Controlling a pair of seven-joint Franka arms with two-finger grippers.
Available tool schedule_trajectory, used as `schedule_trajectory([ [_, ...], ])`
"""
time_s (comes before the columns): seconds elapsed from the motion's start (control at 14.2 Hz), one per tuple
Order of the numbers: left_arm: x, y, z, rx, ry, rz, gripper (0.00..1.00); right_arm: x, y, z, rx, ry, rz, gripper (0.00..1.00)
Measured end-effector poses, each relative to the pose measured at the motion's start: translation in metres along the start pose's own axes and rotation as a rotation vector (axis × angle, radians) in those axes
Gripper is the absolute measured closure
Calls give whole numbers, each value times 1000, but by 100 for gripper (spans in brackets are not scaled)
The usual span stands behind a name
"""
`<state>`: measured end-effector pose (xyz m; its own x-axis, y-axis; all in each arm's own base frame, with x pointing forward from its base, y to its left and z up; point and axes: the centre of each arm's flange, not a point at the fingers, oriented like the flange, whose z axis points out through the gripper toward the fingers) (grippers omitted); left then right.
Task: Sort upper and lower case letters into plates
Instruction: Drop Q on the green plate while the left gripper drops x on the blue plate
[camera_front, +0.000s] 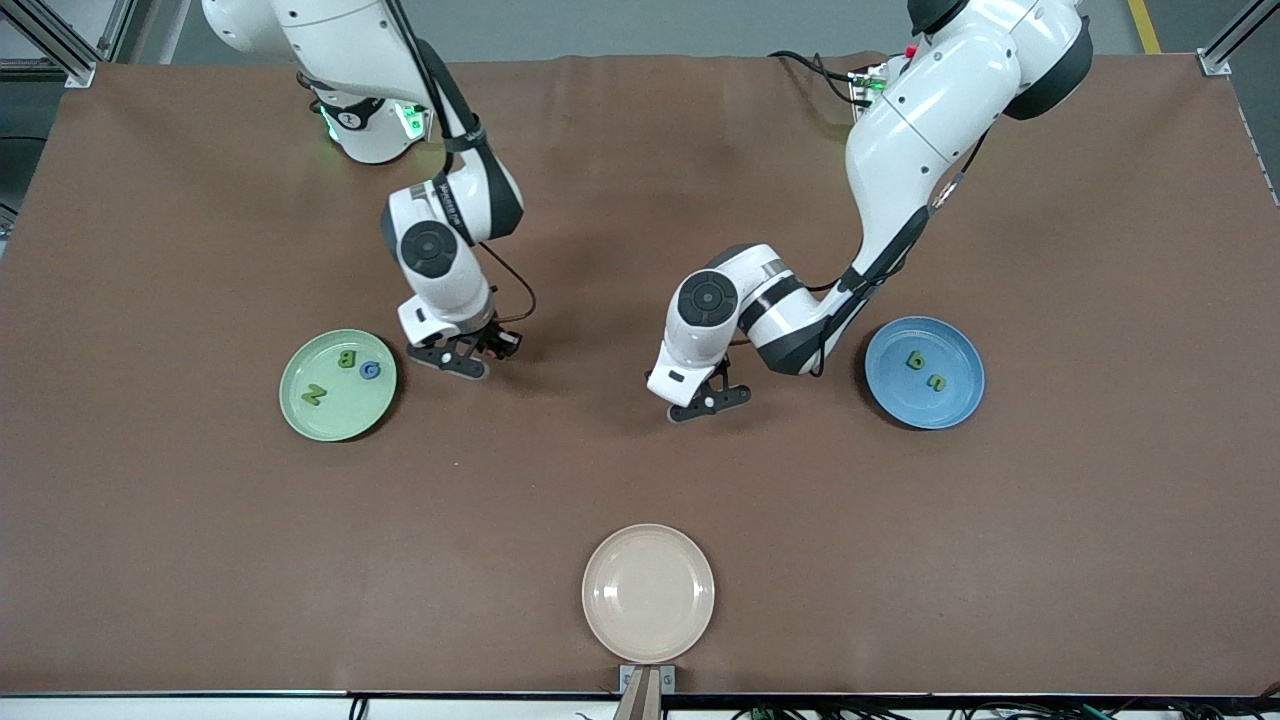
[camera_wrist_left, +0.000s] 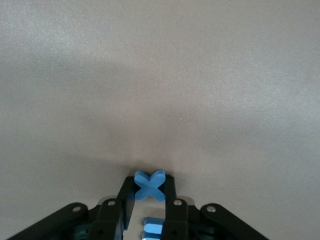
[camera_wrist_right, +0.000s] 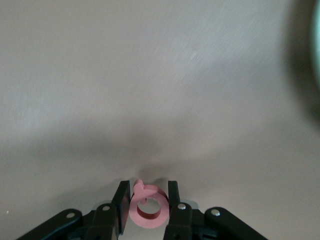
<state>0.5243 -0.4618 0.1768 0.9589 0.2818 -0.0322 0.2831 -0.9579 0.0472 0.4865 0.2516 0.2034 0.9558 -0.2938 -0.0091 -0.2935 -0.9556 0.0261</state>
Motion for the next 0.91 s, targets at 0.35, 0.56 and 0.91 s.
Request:
schedule_trajectory([
  [0.35,13,2,-20,20,14,34,73,99,109,-32,32,-3,-109,65],
  [0.56,25,-10,-58,82,21,115,73,141,178,-39,39,20,-180,65],
  [0.91,59,-103,-106,116,-28,258,73,163,223,-18,16,12,-211,65],
])
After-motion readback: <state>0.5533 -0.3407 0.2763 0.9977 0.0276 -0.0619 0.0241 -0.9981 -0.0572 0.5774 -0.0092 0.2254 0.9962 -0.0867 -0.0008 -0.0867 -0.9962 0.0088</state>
